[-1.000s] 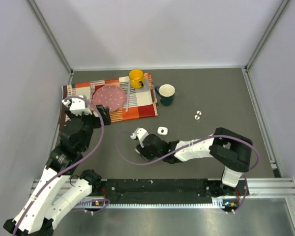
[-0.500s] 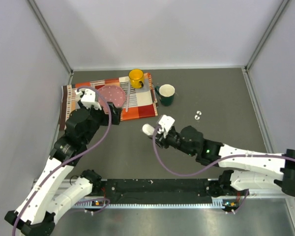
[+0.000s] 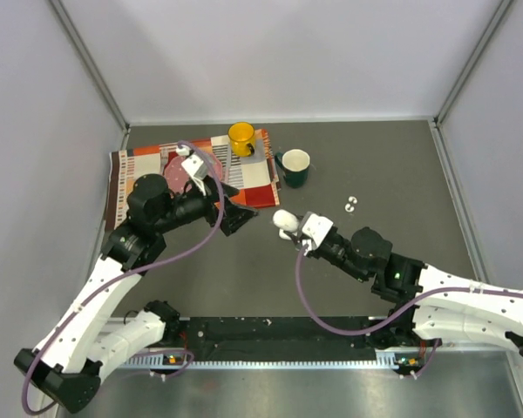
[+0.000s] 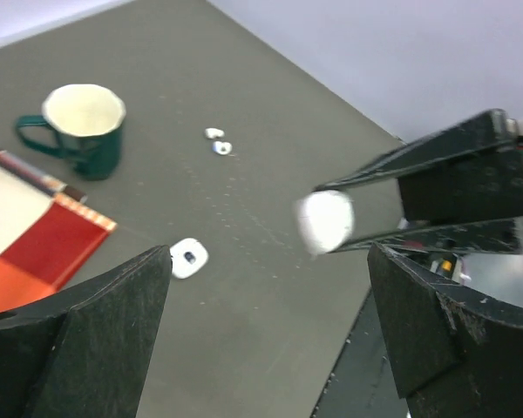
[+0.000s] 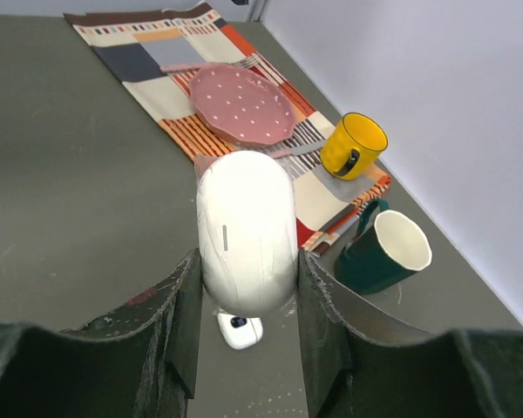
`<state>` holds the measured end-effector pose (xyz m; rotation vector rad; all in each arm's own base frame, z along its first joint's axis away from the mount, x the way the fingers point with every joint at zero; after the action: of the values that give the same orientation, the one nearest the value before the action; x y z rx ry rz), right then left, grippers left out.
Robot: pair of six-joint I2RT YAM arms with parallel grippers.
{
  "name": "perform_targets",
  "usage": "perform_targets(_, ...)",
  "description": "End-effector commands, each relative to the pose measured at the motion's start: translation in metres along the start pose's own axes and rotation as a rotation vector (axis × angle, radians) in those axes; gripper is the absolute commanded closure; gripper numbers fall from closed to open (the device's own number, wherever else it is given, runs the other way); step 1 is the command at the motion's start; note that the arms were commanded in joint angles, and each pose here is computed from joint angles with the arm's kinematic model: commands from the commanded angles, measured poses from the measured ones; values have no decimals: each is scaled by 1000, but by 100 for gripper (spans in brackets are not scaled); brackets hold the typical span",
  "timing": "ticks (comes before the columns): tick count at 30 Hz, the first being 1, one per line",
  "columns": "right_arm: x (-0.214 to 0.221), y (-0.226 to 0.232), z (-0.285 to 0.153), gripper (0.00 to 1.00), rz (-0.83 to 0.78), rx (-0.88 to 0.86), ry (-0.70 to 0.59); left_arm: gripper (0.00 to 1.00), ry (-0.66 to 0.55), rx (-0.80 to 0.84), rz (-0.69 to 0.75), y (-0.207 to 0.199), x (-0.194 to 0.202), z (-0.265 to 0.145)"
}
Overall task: Insert the wireless bluetooth earbuds into the charging case
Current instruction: Pick up the charging case at the center of the board.
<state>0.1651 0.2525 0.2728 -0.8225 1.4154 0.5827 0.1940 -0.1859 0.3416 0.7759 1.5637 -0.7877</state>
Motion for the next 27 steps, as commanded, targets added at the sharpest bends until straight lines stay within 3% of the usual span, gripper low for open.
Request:
perform_targets(1, -7, -12, -4, 100, -46, 52, -22, 1, -97, 235, 23, -26, -27, 5)
perform_targets(6, -9, -14, -5, 100, -39, 73, -42, 3, -54, 343, -42, -32, -16, 17)
perform_targets(27, -15, -15, -4, 100, -10, 81, -83, 19, 63, 450, -153, -55, 14, 65)
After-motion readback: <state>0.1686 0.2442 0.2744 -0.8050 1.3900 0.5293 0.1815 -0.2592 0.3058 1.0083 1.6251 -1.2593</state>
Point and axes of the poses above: each gripper's point midway between its finger pads, its own z axis out along the fingers, its own y axis along the line the jaws close on, x = y × z, the point moved 4 cm from there along -z, back along the fingers, and after that the axes turned 14 degrees about z, right-handed, at the moved point
